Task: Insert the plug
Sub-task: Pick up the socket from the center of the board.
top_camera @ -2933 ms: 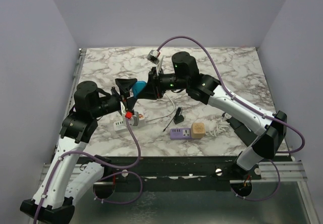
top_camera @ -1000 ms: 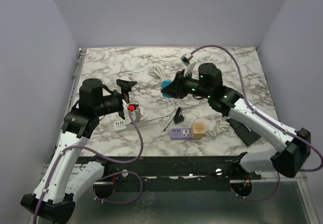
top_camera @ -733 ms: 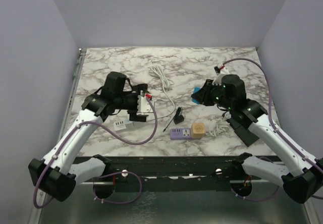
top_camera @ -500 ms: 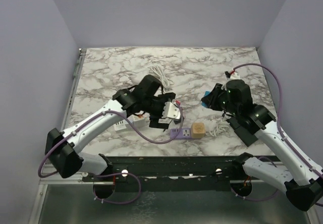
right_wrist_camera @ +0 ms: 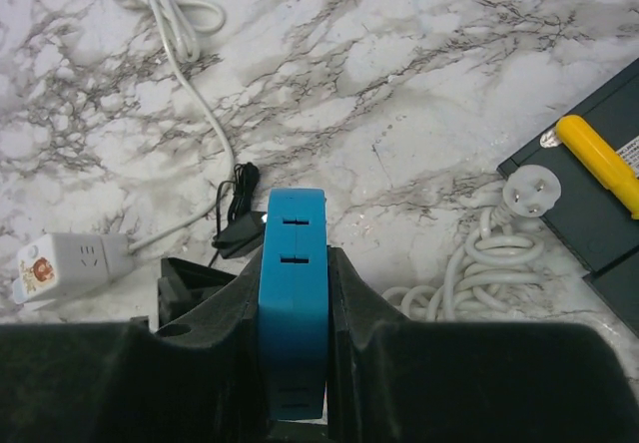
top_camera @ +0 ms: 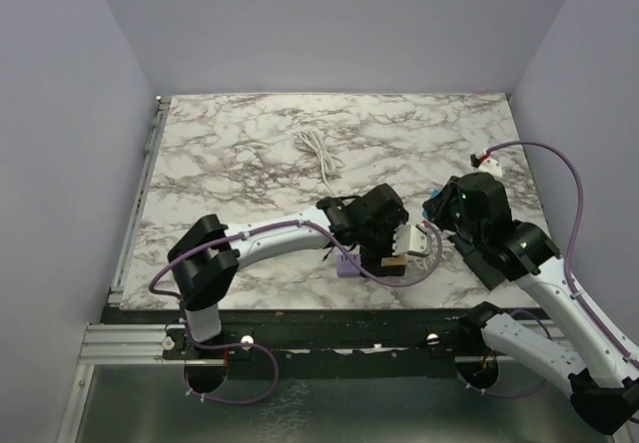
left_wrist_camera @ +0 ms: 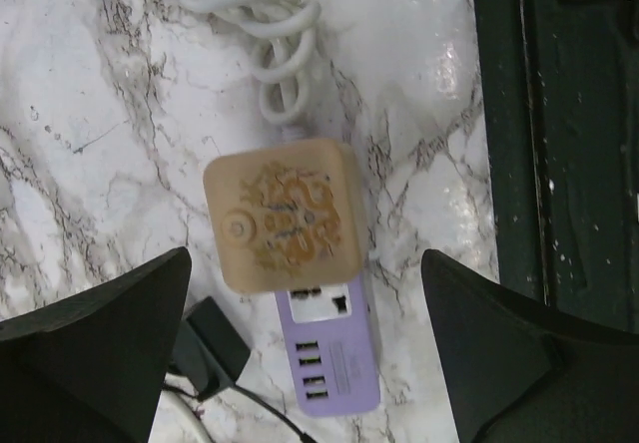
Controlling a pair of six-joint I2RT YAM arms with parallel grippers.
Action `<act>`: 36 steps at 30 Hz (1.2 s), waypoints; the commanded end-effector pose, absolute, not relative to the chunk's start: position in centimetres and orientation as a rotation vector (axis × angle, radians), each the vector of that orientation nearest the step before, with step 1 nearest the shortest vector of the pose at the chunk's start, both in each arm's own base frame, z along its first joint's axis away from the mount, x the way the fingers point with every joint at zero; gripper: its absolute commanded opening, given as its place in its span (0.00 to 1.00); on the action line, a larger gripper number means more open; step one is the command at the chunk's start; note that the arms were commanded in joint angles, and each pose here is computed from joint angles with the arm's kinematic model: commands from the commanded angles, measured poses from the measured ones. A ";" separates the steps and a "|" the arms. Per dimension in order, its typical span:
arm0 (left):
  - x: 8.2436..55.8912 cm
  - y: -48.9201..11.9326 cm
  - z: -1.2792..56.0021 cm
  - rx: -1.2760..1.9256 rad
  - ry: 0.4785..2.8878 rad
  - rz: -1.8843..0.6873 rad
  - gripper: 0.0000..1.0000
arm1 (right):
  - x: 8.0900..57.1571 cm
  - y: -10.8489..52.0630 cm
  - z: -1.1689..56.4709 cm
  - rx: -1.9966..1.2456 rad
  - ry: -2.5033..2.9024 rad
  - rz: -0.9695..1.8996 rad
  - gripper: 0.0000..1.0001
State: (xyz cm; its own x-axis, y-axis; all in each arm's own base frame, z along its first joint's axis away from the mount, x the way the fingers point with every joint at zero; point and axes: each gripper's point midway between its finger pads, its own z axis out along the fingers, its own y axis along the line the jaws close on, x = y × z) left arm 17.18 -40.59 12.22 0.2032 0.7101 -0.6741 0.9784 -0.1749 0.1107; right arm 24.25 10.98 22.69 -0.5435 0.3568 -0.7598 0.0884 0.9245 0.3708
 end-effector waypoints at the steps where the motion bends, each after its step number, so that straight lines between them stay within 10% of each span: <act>1: 18.5 -43.4 12.0 1.804 1.705 -0.660 0.99 | 23.9 9.4 22.9 0.341 2.102 0.297 0.01; 15: 17.7 -44.1 7.1 1.856 1.834 -0.605 0.98 | 23.0 7.5 22.7 0.358 2.085 0.216 0.01; 22: 17.7 -44.2 5.3 1.920 1.844 -0.595 0.67 | 22.6 5.5 22.0 0.381 2.097 0.090 0.01; 29: 17.6 -42.5 7.0 1.930 1.824 -0.664 0.07 | 22.4 5.0 22.2 0.386 2.099 0.052 0.01; 36: 15.7 -40.2 16.7 1.952 1.425 -0.752 0.02 | 23.1 6.0 22.9 0.346 2.100 0.088 0.01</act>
